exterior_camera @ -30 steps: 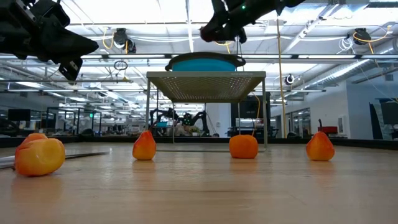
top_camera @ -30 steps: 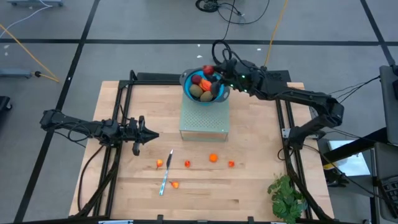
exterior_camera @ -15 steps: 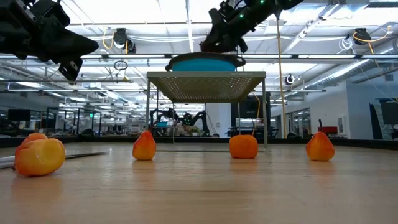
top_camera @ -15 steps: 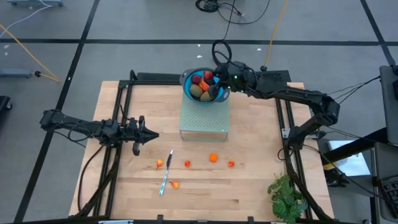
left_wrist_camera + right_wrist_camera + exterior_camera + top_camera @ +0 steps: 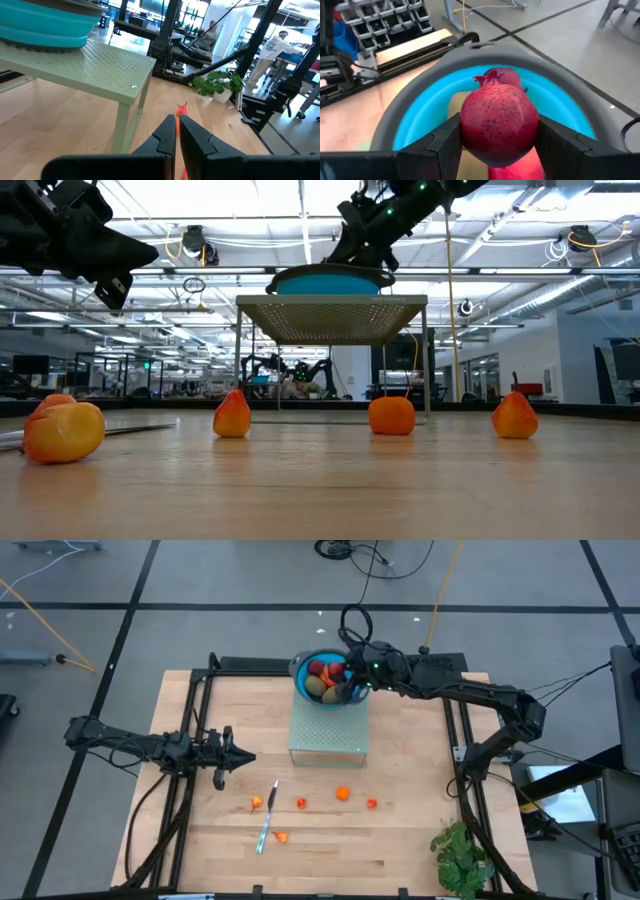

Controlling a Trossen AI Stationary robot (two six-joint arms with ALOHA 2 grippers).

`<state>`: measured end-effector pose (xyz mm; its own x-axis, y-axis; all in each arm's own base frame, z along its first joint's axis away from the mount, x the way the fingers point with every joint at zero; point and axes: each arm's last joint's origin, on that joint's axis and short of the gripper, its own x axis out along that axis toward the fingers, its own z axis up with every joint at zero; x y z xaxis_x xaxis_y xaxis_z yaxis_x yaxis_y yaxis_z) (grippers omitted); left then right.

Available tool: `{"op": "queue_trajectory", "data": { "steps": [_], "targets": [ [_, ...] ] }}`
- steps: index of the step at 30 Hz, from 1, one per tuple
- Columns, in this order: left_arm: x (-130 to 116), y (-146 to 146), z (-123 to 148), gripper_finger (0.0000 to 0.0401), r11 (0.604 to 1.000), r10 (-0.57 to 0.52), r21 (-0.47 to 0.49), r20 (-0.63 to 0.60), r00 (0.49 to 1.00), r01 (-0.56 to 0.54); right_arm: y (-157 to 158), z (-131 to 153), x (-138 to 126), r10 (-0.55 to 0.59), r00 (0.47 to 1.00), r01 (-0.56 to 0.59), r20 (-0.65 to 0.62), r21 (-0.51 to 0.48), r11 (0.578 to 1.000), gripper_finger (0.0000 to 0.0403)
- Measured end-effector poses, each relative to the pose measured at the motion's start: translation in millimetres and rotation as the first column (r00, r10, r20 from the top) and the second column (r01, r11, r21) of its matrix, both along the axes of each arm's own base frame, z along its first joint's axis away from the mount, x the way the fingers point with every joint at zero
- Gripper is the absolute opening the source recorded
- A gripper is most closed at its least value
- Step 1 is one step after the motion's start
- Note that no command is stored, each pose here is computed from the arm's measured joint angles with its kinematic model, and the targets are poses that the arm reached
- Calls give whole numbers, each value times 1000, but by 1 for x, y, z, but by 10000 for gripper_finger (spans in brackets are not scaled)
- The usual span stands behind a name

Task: Pick & Place Fruit
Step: Put the pomegranate into the blue strainer bowl on the shelf

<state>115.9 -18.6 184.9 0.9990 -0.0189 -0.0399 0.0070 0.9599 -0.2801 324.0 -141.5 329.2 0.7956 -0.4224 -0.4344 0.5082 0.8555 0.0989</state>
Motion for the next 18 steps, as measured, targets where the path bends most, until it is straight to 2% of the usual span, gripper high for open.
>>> {"op": "queue_trajectory", "data": {
  "steps": [10, 18],
  "targets": [
    [0, 0, 0, 21, 1000, 0, 0, 0, 1000, 0, -2, -21, 13, 33, 998, -32, -50, 33, 999, 219],
    [0, 0, 0, 21, 1000, 0, 0, 0, 1000, 0, -1, -19, 13, 37, 998, -36, -45, 26, 999, 238]
  ]
}}
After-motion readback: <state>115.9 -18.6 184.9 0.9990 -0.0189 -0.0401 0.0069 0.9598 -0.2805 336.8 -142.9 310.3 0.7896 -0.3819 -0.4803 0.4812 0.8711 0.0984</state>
